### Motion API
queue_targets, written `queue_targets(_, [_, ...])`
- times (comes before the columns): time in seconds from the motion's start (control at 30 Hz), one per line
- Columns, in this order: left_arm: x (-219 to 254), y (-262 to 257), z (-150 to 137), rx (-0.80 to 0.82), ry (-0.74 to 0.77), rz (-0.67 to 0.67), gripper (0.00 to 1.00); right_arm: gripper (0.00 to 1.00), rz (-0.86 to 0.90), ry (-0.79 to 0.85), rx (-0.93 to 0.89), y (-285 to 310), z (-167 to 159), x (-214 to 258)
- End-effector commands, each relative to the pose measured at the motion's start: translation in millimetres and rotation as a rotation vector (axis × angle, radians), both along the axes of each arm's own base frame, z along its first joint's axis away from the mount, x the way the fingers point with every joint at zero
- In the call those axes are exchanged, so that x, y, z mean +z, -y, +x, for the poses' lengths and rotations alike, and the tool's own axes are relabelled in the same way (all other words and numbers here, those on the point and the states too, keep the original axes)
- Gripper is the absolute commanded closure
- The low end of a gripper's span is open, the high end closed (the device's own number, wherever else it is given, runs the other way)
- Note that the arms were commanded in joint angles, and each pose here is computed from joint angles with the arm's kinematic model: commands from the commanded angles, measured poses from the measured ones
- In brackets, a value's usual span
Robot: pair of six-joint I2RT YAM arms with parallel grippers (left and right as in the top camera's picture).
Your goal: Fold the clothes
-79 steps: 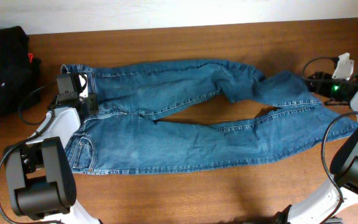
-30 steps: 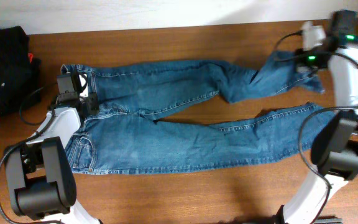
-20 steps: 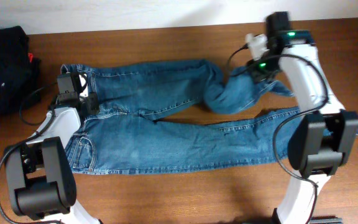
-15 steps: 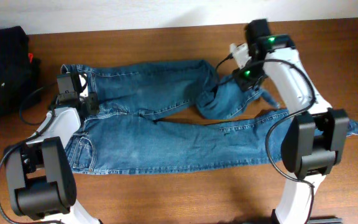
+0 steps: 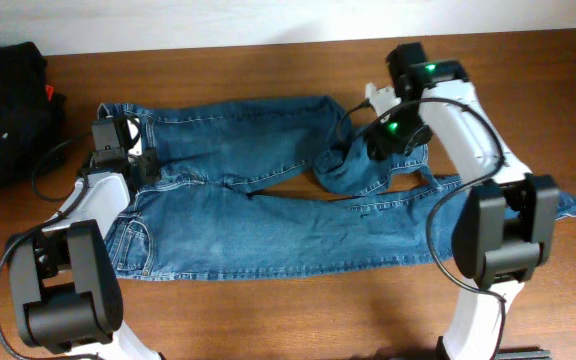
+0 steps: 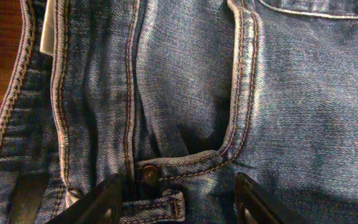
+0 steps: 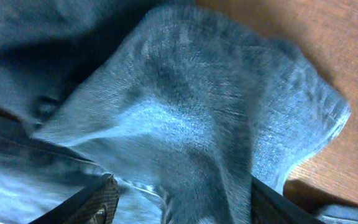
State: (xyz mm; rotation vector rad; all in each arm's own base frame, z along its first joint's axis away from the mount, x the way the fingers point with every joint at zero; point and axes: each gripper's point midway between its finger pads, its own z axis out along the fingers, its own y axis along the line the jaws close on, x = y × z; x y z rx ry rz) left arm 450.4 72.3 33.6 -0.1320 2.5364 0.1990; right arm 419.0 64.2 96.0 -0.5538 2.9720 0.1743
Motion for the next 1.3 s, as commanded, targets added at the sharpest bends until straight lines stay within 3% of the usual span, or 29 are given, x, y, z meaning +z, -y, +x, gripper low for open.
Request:
queue_targets(0.0, [-4, 2, 0, 0.001, -0.005, -0.019, 0.42, 0.32, 0.179, 0.193, -0.062, 6, 13, 85])
queue_targets(0.23, [-4, 2, 0, 0.002, -0.005, -0.019, 0.42, 0.29, 0.199, 0.199, -0.274, 63, 7, 97])
queue_targets(0.33, [-3, 2, 1, 0.002, -0.002, -0.019, 0.42, 0.35, 0.197, 0.157, -0.288, 66, 8, 78])
queue_targets(0.5, [-4, 2, 1, 0.002, -0.003, -0.019, 0.42, 0.69, 0.198, 0.064, -0.278, 52, 5, 41])
queue_targets(0.67, [-4, 2, 0, 0.002, -0.006, -0.019, 0.42, 0.83, 0.191, -0.05, -0.276, 33, -11, 0])
queue_targets(1.0, [-4, 2, 0, 0.002, -0.005, -0.019, 0.41, 0.83, 0.178, -0.148, -0.16, -16, -43, -32])
queue_targets(1.27, [-4, 2, 0, 0.002, -0.005, -0.019, 0.41, 0.8, 0.185, -0.104, -0.129, -28, -39, -50])
